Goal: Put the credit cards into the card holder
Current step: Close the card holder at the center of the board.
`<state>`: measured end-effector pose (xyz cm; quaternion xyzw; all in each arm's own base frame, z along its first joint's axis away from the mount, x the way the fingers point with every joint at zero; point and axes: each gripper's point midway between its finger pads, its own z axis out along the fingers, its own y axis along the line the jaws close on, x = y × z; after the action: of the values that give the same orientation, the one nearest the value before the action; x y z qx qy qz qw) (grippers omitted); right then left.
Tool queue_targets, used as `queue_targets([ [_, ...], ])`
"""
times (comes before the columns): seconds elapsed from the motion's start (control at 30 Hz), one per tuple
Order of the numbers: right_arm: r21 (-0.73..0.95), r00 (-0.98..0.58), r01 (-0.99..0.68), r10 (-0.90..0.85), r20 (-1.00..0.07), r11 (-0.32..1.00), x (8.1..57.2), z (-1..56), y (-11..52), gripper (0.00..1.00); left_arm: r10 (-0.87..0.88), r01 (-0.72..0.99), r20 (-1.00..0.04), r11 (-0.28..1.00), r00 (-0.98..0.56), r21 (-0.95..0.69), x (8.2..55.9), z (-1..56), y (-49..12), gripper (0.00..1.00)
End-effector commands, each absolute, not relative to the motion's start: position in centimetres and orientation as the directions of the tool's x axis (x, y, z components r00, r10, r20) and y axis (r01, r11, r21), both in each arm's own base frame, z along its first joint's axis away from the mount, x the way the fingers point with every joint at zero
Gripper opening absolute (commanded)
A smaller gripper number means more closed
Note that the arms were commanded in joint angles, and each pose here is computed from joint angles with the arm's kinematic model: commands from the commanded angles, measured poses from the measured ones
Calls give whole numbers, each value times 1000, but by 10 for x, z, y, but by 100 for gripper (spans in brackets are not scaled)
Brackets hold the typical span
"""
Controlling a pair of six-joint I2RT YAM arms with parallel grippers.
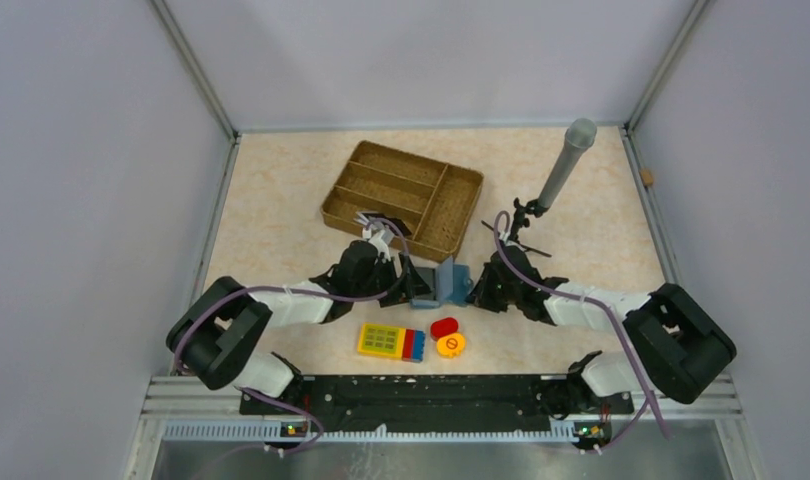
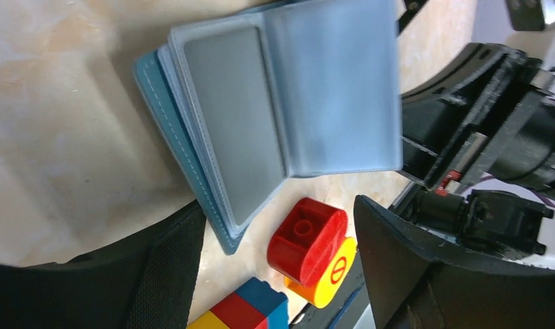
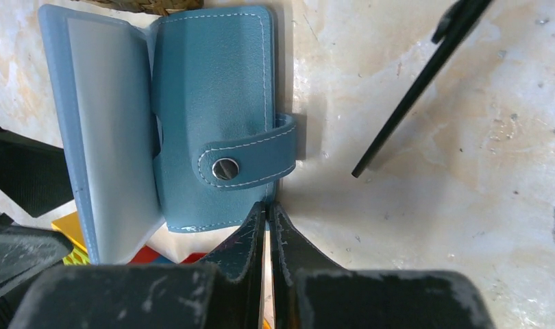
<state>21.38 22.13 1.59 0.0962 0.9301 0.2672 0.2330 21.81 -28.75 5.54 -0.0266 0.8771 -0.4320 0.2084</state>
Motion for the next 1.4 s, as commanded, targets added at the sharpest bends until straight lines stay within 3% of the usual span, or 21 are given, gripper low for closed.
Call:
queue_targets([
  [0.0, 433, -912, 103, 258, -318, 896, 191, -22, 198, 0, -211, 261, -403, 489, -890, -832, 215, 104, -311, 78],
  [0.43, 445, -901, 97, 268, -341, 890, 189, -8, 194, 0, -163, 364, -483, 467, -860, -806, 218, 124, -332, 78],
  [0.5, 453, -894, 94, 276, -354, 886, 190, 0, 194, 8, -150, 380, -489, 453, -859, -806, 219, 125, -340, 78],
  [0.7, 438, -850, 110, 313, -423, 892, 192, 25, 176, 52, -115, 416, -500, 413, -859, -810, 220, 124, -365, 78],
  [0.83, 482, -815, 102, 351, -461, 870, 191, 43, 172, 64, -93, 434, -501, 384, -860, -815, 218, 121, -380, 77],
  [1.07, 620, -768, -28, 380, -516, 784, 196, 71, 191, 70, -94, 434, -501, 379, -861, -817, 217, 116, -382, 78],
  [1.37, 650, -755, -137, 345, -557, 748, 213, 89, 216, 68, -94, 424, -528, 488, -844, -763, 216, 106, -359, 80],
])
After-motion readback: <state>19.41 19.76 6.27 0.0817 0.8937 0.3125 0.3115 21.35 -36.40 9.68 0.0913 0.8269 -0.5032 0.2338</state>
